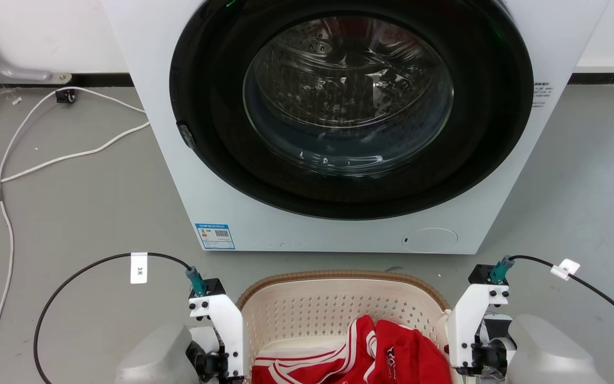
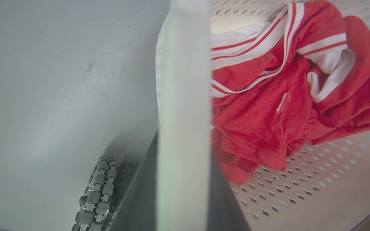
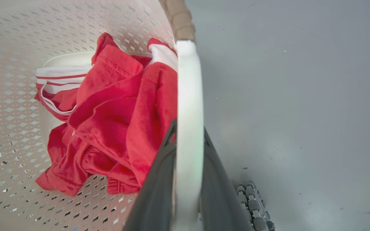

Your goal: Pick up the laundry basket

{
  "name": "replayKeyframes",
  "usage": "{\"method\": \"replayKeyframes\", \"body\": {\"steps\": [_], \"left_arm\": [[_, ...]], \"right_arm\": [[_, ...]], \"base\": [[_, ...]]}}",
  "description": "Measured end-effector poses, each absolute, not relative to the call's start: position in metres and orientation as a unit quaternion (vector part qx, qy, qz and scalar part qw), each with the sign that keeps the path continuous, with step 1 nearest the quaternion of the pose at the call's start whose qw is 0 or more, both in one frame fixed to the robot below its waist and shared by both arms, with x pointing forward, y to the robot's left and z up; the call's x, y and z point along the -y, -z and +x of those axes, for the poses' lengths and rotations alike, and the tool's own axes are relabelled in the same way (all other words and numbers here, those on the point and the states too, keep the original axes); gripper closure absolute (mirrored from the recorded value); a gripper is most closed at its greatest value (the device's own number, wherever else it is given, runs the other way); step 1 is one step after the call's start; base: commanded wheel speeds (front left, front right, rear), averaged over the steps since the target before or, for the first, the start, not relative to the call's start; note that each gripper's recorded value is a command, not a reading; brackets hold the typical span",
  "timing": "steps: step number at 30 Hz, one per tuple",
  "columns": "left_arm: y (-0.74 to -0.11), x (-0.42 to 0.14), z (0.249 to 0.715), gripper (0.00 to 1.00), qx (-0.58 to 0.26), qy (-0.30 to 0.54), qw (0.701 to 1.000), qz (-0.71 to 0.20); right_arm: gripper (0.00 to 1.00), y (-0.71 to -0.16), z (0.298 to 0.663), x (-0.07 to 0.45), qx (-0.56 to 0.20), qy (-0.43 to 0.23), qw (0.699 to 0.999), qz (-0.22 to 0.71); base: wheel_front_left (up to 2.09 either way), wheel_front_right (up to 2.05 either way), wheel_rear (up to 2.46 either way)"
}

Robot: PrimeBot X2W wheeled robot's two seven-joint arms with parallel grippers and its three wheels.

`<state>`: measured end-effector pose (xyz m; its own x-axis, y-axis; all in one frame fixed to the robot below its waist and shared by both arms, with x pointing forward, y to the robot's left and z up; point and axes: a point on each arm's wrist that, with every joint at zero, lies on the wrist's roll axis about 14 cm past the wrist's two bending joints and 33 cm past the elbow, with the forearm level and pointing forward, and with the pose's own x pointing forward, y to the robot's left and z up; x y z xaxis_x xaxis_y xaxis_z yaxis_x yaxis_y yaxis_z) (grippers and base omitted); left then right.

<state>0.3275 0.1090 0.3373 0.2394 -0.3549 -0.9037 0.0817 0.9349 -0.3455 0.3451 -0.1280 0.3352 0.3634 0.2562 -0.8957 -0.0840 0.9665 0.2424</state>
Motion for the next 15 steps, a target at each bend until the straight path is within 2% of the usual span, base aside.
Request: {"method": "replayKeyframes", "body": {"steps": [15], "left_arm": [[-0.3353,-0.1087,0.3269,1.00,-0.601,0.139,0.778,-0.114]], "right_arm": [[1.00,-0.3343,0.3451,0.1286,-0.556,-0.102,0.821,0.078]], "base": [[0.00,0.00,0.00]]}}
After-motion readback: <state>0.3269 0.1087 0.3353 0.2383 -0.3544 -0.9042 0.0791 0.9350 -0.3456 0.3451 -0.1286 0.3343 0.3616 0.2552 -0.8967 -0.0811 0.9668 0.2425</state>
